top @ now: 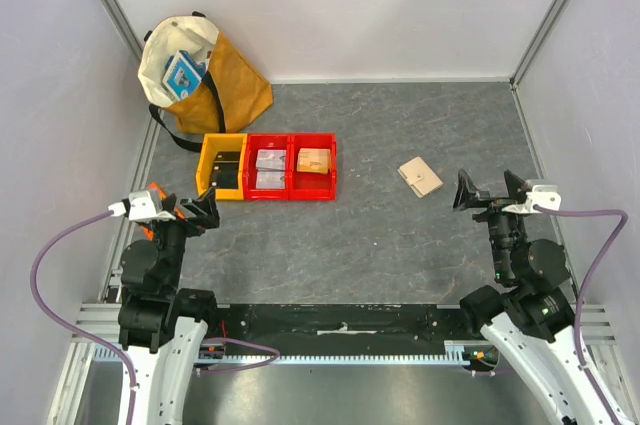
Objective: Take the credit cards out of the card holder
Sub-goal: Move the card holder to the center of the board.
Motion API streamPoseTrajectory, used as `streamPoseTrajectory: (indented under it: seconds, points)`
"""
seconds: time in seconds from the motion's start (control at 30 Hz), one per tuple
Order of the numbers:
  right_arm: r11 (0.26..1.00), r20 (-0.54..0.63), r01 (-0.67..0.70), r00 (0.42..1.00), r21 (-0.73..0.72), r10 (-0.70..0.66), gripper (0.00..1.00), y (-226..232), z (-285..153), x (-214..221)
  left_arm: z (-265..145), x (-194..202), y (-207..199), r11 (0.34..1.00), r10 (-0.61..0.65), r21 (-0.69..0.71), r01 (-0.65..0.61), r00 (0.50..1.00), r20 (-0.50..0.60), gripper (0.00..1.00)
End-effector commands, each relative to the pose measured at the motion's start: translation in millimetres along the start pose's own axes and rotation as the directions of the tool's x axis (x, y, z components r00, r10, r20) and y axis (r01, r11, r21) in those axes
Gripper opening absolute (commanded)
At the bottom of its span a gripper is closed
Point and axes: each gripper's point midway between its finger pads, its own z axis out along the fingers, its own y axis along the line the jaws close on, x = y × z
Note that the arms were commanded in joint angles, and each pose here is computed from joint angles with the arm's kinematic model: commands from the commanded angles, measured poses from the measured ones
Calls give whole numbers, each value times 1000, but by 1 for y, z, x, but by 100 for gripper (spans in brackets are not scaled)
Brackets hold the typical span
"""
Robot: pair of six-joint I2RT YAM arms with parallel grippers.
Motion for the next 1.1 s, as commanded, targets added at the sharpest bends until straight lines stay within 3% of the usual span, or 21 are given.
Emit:
streamPoseTrajectory:
  seconds: [0.0, 0.1, 0.2, 0.27, 0.43, 0.63, 0.8, 0.93, 1.07]
  points:
    - [996, -77, -65, 995, 63, 70, 98, 0, 12, -6, -8, -22, -10, 999, -14, 46, 10, 997, 72, 98]
    - [994, -212, -75, 973, 83, 91, 98, 9, 23, 13, -12, -25, -8, 999, -16, 41, 12, 995, 94, 98]
    - [988, -384, -109, 912, 106, 142, 98, 25, 32, 48, -14, -26, -9, 999, -16, 46, 11, 995, 102, 98]
    - [991, -492, -127, 861, 36, 129, 98, 47, 35, 68, -15, -27, -9, 999, -19, 48, 14, 994, 109, 98]
    - [991, -637, -108, 759, 78, 133, 98, 65, 57, 104, -19, -28, -12, 997, -23, 69, 15, 993, 117, 98]
    - [988, -699, -80, 698, 136, 153, 98, 78, 84, 130, -21, -29, -14, 997, -22, 80, 12, 992, 121, 98]
    - [960, -726, 20, 659, 278, 196, 98, 57, 102, 160, -21, -28, -15, 996, -20, 88, 10, 993, 117, 97]
    - [927, -783, 40, 551, 372, 290, 89, 37, 120, 204, -21, -27, -16, 996, -17, 91, 6, 993, 115, 97]
    - [890, -787, 111, 524, 443, 326, 78, 20, 130, 236, -21, -27, -16, 995, -16, 95, 5, 993, 114, 97]
